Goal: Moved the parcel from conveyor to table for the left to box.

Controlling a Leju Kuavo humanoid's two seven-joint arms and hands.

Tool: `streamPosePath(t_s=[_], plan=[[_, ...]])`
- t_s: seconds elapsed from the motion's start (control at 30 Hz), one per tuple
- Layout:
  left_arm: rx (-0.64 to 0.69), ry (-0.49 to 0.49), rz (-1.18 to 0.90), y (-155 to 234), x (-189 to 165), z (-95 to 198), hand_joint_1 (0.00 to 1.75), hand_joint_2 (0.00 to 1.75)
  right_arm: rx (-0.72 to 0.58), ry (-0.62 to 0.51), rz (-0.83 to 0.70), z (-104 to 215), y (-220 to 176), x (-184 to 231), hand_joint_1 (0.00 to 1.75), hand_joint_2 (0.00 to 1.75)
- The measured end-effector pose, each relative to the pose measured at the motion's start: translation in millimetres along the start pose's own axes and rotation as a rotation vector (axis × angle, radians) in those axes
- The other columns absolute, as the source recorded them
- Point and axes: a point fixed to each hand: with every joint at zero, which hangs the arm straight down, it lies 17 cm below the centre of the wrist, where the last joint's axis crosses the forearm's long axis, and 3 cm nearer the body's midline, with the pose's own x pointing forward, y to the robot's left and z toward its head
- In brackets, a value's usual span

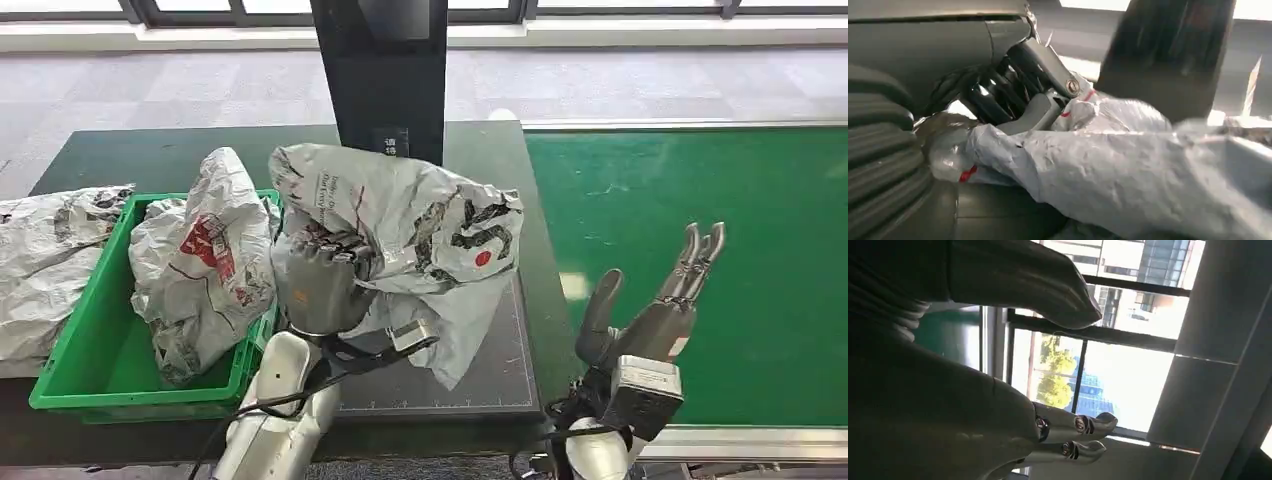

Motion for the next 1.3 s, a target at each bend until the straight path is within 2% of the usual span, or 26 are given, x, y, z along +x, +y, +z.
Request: streamPosePath(t_s=[0.07, 0.17, 0.37, 0.57, 0.8, 1.1, 1.17, 1.3], plan=[[0.109, -0.019, -0.013, 41.6, -1.7, -14.8, 1.75, 1.75, -0.014, -0.010, -0.009, -4.0, -3.1, 4.8, 0.00, 0.00], [0.208, -0.015, -0.038, 82.4, -7.7, -23.7, 1.75, 1.75, -0.025, -0.021, -0.016, -7.4, -5.5, 9.5, 0.00, 0.00], [0.342, -0.023, -0.045, 137.7, -11.4, -30.0, 1.75, 1.75, -0.033, -0.025, -0.024, -9.4, -7.0, 12.3, 0.00, 0.00], [0.420, -0.013, -0.052, 170.6, -19.3, -29.2, 1.75, 1.75, -0.035, -0.023, -0.026, -9.4, -7.2, 12.0, 0.00, 0.00], [0.457, 0.037, -0.036, 185.8, -41.6, -22.9, 1.75, 1.75, -0.036, -0.022, -0.027, -9.4, -7.5, 11.8, 0.00, 0.00], [0.306, 0.272, -0.105, 129.3, -138.1, 4.6, 1.75, 1.75, -0.039, -0.010, -0.032, -7.1, -8.9, 9.8, 0.00, 0.00], [0.284, 0.335, -0.132, 121.1, -165.9, 12.0, 1.75, 1.75, -0.039, -0.009, -0.034, -7.2, -8.6, 10.1, 0.00, 0.00], [0.242, 0.427, -0.181, 109.0, -199.7, 24.9, 1.75, 1.75, -0.043, -0.006, -0.040, -7.7, -9.0, 9.6, 0.00, 0.00]])
